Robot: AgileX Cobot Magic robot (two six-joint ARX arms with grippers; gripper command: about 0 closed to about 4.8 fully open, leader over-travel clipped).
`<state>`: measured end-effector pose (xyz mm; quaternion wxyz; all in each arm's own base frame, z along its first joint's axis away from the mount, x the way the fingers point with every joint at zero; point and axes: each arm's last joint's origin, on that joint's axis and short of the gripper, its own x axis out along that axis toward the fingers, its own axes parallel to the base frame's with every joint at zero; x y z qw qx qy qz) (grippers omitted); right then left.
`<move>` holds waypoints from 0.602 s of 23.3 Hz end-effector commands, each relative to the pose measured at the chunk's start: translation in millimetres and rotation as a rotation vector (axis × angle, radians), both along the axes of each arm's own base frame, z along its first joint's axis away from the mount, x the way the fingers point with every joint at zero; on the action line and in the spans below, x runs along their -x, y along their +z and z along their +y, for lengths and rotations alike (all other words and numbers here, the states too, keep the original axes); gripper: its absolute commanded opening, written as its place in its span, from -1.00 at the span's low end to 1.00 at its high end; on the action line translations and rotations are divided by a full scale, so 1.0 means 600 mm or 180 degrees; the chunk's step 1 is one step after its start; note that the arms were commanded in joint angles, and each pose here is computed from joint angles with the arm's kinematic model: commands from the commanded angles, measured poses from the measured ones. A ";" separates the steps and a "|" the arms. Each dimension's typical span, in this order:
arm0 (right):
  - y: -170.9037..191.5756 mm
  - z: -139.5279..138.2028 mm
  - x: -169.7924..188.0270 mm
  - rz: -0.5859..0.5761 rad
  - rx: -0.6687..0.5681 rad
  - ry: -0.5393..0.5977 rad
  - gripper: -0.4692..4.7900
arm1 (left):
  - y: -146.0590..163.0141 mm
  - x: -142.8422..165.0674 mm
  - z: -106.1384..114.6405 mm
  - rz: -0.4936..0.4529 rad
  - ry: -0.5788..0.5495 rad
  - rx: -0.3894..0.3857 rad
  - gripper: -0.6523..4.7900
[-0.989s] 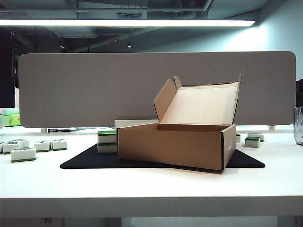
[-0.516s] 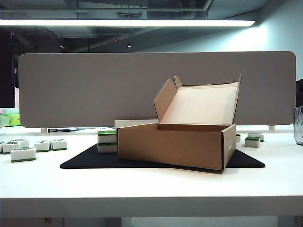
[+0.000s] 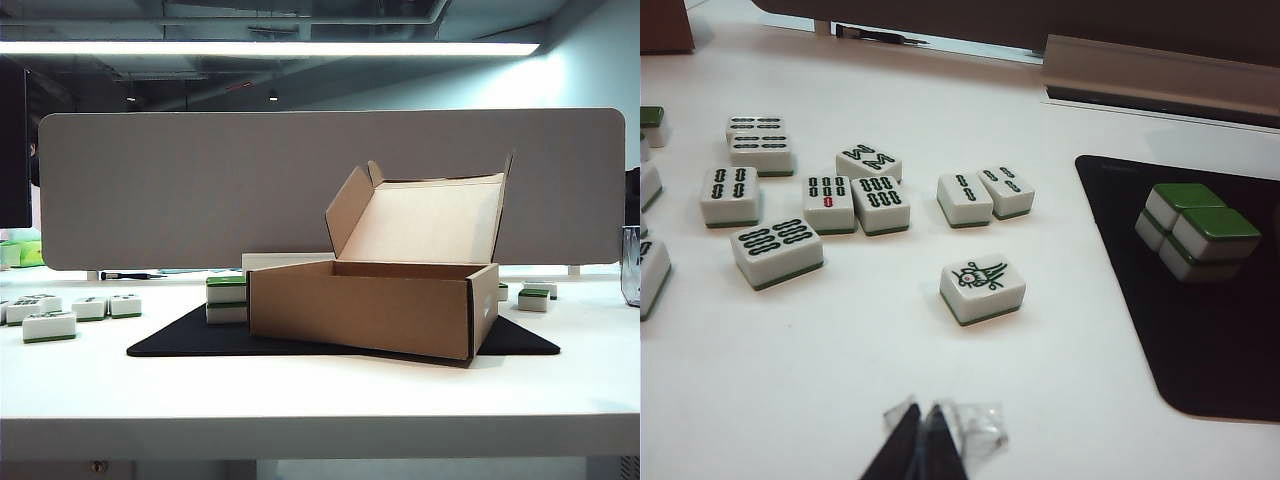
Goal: Pick up four mahjong tiles and put them into the paper box.
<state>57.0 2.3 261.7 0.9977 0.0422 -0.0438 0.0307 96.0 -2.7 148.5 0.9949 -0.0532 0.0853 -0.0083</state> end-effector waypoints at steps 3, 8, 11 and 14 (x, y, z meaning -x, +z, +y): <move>0.044 0.005 0.046 0.0213 0.0016 0.0423 -0.83 | -0.002 0.000 0.000 0.0039 -0.0011 0.0010 -0.78; 0.104 0.009 0.066 0.0769 -0.0159 0.0735 -0.83 | -0.002 0.000 0.000 0.0039 -0.0011 0.0010 -0.78; 0.132 0.014 0.055 0.1120 -0.0214 0.1042 -0.83 | -0.002 0.000 0.000 0.0039 -0.0013 0.0011 -0.78; 0.147 0.018 0.043 0.1263 -0.0260 0.1301 -0.83 | -0.002 0.000 0.000 0.0039 -0.0013 0.0011 -0.78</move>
